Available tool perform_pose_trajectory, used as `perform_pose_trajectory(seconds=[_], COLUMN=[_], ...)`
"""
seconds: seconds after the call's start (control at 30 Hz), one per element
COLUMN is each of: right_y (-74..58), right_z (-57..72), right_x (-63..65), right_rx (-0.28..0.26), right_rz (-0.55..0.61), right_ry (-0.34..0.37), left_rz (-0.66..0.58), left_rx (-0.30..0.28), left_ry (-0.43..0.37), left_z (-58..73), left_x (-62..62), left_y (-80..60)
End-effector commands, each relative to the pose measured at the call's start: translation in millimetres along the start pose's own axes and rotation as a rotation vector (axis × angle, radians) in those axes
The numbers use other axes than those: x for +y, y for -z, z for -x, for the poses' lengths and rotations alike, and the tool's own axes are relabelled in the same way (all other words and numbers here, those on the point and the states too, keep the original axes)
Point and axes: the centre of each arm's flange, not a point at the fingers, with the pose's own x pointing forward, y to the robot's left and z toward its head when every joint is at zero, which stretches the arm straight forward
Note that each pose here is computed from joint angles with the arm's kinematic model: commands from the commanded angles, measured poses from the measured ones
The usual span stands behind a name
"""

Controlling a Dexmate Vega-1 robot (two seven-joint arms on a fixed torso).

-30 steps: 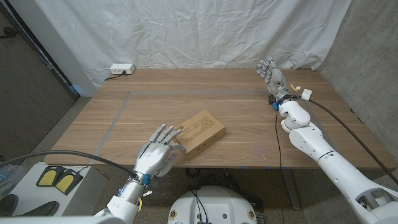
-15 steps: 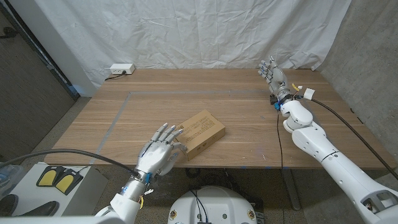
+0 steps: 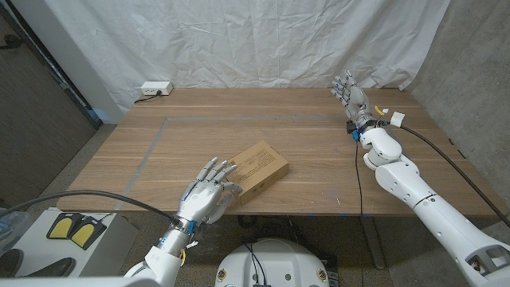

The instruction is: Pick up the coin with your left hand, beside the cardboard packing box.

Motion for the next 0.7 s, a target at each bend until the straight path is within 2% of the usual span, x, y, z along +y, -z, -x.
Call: perform_pose_trajectory(seconds=[0.03, 0.7], right_y=[-4.4, -8.6], right_z=[-1.0, 0.1], right_x=[3.2, 2.0], right_rx=[0.001, -0.006], right_rz=[0.012, 0.016], right_ry=[0.000, 0.018], left_rz=[0.010, 0.072], left_rx=[-0.010, -0.014], left_ry=[-0.010, -0.025], left_z=[-3.9, -12.1], left_x=[-6.1, -16.2], left_y=[3.9, 4.8])
